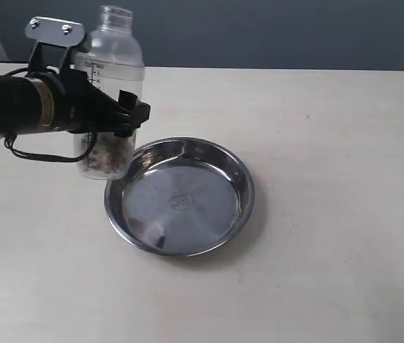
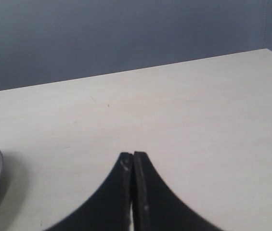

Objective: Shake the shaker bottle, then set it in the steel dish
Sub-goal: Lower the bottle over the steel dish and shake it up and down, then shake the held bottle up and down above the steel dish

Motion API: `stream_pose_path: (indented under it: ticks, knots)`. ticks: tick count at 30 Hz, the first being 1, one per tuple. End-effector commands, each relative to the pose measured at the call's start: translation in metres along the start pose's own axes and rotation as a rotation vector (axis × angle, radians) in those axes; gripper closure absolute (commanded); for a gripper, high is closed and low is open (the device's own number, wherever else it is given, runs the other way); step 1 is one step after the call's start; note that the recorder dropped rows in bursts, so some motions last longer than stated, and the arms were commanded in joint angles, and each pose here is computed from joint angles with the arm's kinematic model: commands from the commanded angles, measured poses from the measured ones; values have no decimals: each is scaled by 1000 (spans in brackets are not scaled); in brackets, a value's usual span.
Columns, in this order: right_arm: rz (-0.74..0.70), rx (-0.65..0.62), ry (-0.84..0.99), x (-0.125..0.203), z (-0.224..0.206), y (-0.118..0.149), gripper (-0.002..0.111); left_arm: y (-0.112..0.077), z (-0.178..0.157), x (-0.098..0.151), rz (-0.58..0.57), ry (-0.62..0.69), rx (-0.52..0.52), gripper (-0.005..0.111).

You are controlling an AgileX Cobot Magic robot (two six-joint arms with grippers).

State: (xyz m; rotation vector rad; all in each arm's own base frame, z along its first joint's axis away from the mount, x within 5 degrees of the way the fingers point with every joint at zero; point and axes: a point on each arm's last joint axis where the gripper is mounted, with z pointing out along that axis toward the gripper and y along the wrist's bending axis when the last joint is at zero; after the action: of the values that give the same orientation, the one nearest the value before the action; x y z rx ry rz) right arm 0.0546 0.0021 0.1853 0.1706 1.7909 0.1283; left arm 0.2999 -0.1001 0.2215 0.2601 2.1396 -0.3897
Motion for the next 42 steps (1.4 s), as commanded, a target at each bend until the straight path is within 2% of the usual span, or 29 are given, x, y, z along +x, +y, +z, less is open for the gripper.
stream_pose_path:
  ticks: [1, 3, 4, 5, 6, 7, 8, 10, 11, 13, 16, 17, 19, 21, 22, 23, 25, 26, 27, 28, 29, 32, 33, 34, 37, 38, 39, 40, 42]
  knots:
    - [-2, 3, -16, -1, 0, 0, 109, -82, -16, 1, 127, -93, 569, 106]
    - [-2, 3, -16, -1, 0, 0, 109, -62, -5, 2, 153, -23, 212, 106]
    - [-2, 3, -16, -1, 0, 0, 109, -42, 0, 1, 116, 29, 28, 106]
    - [-2, 3, -16, -1, 0, 0, 109, -23, 2, -4, 22, 43, -61, 106]
    - [-2, 3, -16, -1, 0, 0, 109, -10, 2, -8, -106, 17, -84, 106]
    - [-2, 3, -16, -1, 0, 0, 109, -14, 2, -8, -195, -34, -38, 106]
    - [-2, 3, -16, -1, 0, 0, 109, -32, -3, -9, -145, -72, 42, 106]
    - [-2, 3, -16, -1, 0, 0, 109, -73, -15, -6, 177, -89, 193, 106]
    - [-2, 3, -16, -1, 0, 0, 109, -80, -18, -7, 266, -88, 202, 106]
    - [-2, 3, -16, -1, 0, 0, 109, -71, -21, -30, 227, -138, 150, 106]
    - [-2, 3, -16, -1, 0, 0, 109, -64, -58, -100, 184, -391, 130, 106]
    - [-2, 3, -16, -1, 0, 0, 109, -63, -68, -110, 145, -426, 127, 106]
    - [-2, 3, -16, -1, 0, 0, 109, -64, -58, -92, 86, -361, 142, 106]
    - [-2, 3, -16, -1, 0, 0, 109, -58, -11, -36, 58, -157, 148, 106]
    - [-2, 3, -16, -1, 0, 0, 109, -56, 5, -17, 27, -87, 147, 106]
    - [-2, 3, -16, -1, 0, 0, 109, -57, 7, -13, 0, -76, 161, 106]
    - [-2, 3, -16, -1, 0, 0, 109, -69, -19, -41, 48, -211, 248, 106]
    - [-2, 3, -16, -1, 0, 0, 109, -77, -45, -67, 104, -336, 295, 106]
    - [-2, 3, -16, -1, 0, 0, 109, -82, -74, -92, 164, -452, 295, 106]
    - [-2, 3, -16, -1, 0, 0, 109, -81, -85, -102, 181, -477, 251, 106]
    - [-2, 3, -16, -1, 0, 0, 109, -80, -84, -98, 153, -440, 223, 106]
    - [-2, 3, -16, -1, 0, 0, 109, -67, -25, -28, 115, -145, 167, 106]
    - [-2, 3, -16, -1, 0, 0, 109, -65, -15, -19, 84, -105, 161, 106]
    - [-2, 3, -16, -1, 0, 0, 109, -65, -15, -21, 58, -110, 166, 106]
    - [-2, 3, -16, -1, 0, 0, 109, -87, -69, -79, 162, -411, 317, 106]
    - [-4, 4, -16, -1, 0, 0, 109, -89, -92, -97, 207, -496, 302, 106]
    - [-4, 4, -16, -1, 0, 0, 109, -86, -95, -100, 188, -489, 270, 106]
    - [-4, 4, -16, -1, 0, 0, 109, -82, -86, -90, 148, -425, 231, 106]
    - [-4, 4, -16, -1, 0, 0, 109, -71, -38, -37, 129, -197, 186, 106]
